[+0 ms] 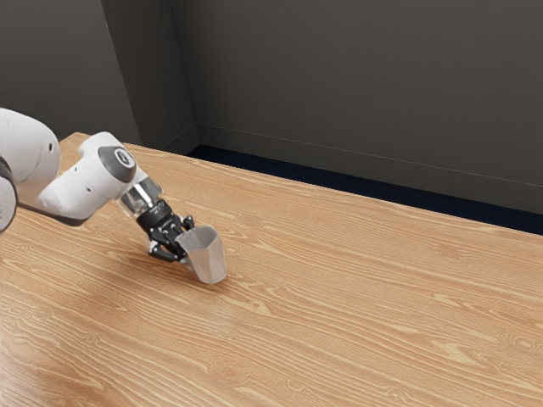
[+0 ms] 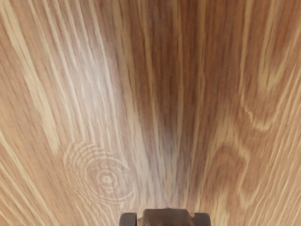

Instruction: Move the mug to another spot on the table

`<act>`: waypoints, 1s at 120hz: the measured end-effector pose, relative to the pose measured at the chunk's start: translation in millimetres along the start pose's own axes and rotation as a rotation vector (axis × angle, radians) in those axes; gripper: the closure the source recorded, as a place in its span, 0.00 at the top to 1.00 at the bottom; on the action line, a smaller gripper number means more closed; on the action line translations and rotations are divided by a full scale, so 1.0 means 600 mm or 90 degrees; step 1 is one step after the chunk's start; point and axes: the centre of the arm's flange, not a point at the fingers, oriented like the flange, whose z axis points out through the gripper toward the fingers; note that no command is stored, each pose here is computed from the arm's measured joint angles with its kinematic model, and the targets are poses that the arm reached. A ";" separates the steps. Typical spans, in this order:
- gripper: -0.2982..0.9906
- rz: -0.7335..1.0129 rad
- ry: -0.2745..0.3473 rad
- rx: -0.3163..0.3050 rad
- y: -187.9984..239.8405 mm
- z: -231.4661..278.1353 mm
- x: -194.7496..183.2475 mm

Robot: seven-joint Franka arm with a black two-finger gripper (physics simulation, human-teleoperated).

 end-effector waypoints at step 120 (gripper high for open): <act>0.74 0.158 0.253 -0.006 0.027 -0.132 -0.051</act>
